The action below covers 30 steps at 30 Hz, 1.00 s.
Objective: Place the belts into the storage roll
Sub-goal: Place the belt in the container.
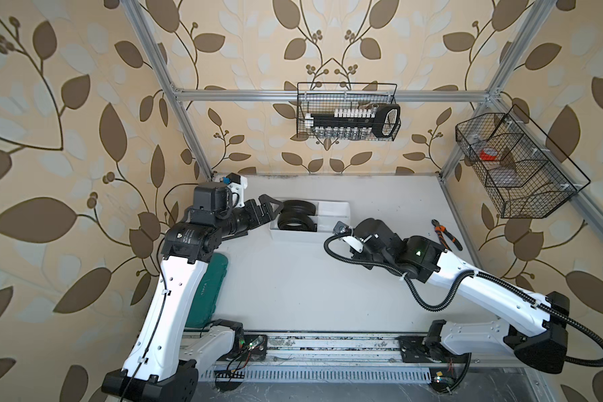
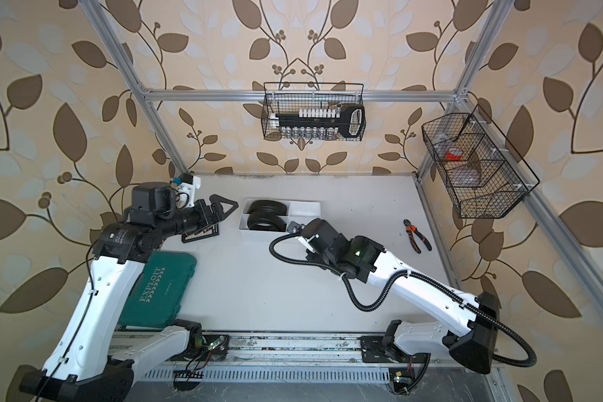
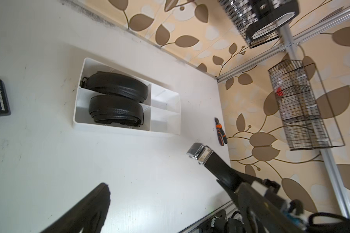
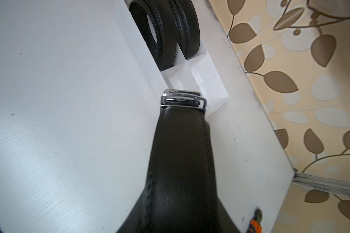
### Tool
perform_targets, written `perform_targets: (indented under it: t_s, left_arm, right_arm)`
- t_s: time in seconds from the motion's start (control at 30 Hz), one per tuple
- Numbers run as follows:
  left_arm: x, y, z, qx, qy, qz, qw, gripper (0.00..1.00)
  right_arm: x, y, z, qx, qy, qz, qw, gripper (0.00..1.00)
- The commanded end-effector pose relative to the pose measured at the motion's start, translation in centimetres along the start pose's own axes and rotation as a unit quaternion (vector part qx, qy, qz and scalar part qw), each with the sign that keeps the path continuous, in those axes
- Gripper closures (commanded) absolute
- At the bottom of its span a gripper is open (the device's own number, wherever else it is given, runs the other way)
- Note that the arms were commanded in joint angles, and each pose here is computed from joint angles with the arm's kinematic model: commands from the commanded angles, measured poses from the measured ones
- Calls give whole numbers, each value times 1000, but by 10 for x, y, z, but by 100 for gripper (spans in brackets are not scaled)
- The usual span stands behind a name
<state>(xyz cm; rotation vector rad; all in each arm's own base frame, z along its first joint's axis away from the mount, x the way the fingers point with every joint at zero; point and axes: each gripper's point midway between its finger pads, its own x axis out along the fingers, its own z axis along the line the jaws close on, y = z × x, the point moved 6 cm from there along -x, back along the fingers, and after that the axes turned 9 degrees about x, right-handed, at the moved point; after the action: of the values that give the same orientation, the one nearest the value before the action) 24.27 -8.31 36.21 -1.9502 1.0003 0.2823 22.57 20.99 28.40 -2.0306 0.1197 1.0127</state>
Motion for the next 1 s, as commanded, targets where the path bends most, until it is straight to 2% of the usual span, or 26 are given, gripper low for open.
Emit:
perform_targets:
  t_s: [0.0,0.1,0.33,0.63,0.97]
  left_arm:
    - [14,9,19,14,-26,13,999,1]
    - [23,22,30,9,-37,28,999,1]
    - [43,42,48,-3,-45,65,997,1]
    - [65,47,62,-4,-48,82,995,1]
    - [86,58,79,-16,-60,112,992,1]
  right_arm:
    - [-11,-34,-2,46,-101,-75,991,72]
    - [2,-41,-7,56,-135,-75,986,72]
    - [40,-56,-25,58,-164,-45,984,74]
    - [81,-61,-37,33,-178,-28,983,74]
    - [101,-72,-58,-16,-183,-72,980,74]
